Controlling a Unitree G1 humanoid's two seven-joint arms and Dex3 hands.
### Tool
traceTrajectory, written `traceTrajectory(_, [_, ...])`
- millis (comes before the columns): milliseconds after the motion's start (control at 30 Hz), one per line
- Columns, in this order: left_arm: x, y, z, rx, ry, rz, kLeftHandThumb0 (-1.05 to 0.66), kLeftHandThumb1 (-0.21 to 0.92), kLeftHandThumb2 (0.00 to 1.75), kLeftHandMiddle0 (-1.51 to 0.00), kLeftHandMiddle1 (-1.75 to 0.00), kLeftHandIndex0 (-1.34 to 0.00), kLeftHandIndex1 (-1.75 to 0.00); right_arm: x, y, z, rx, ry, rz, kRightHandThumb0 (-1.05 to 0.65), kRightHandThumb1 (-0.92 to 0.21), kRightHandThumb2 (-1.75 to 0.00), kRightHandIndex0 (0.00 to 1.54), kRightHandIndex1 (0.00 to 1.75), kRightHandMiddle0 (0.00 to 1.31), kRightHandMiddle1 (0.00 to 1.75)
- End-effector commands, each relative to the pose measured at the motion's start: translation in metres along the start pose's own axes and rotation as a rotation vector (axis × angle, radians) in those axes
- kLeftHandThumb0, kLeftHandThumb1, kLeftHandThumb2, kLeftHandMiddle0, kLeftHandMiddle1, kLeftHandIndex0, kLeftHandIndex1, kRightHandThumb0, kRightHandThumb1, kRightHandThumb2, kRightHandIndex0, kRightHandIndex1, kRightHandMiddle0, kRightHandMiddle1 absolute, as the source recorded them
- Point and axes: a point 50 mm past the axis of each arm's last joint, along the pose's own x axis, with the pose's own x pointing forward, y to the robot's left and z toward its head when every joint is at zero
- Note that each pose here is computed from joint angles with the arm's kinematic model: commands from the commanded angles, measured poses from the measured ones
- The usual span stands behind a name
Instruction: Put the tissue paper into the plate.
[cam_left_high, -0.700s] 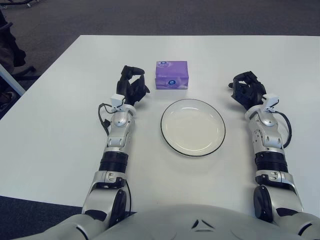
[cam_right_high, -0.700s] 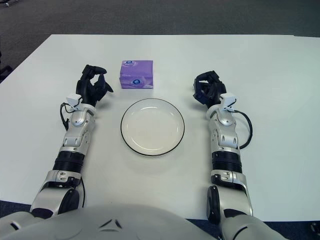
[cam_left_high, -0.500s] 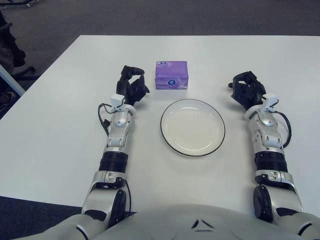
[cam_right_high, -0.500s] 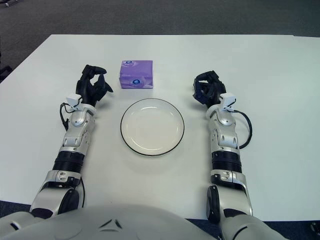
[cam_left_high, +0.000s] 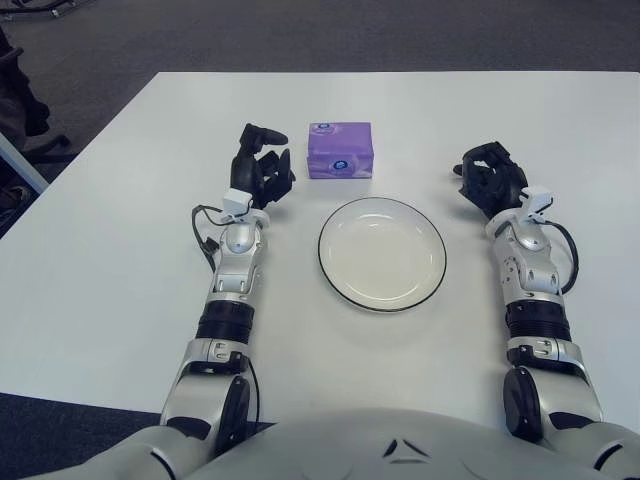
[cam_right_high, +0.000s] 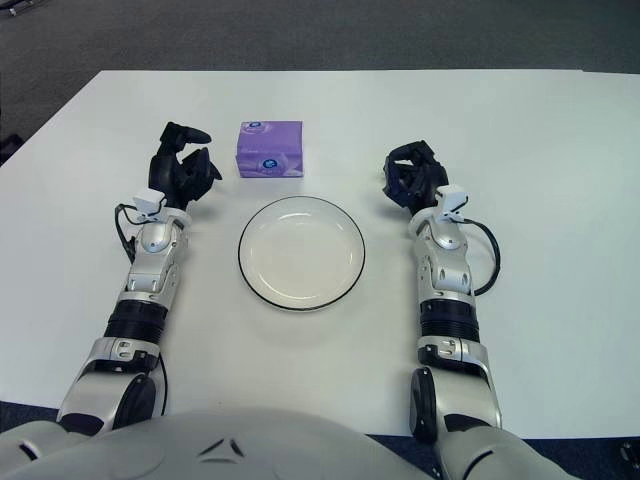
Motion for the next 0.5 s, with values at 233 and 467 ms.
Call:
traceTrajectory(233, [-0.012, 0.001, -0.011, 0.277, -0.081, -0.007, -0.36, 0.83, 0.55, -0.79, -1.75, -0.35, -1.64, -0.016, 0.001, -0.043, 0.031, 0.184, -0.014, -0.01, -0.60, -0.86, 0.57, 1.40, 0.28, 1.75])
traceTrajectory(467, [0.001, -0.002, 0.000, 0.453, -0.292, -0.036, -0.36, 0.91, 0.33, -0.78, -1.69, -0.41, -1.53, -0.015, 0.000, -0.046, 0.028, 0.200, -0.014, -0.01, -0.60, -0.86, 0.57, 1.40, 0.28, 1.75])
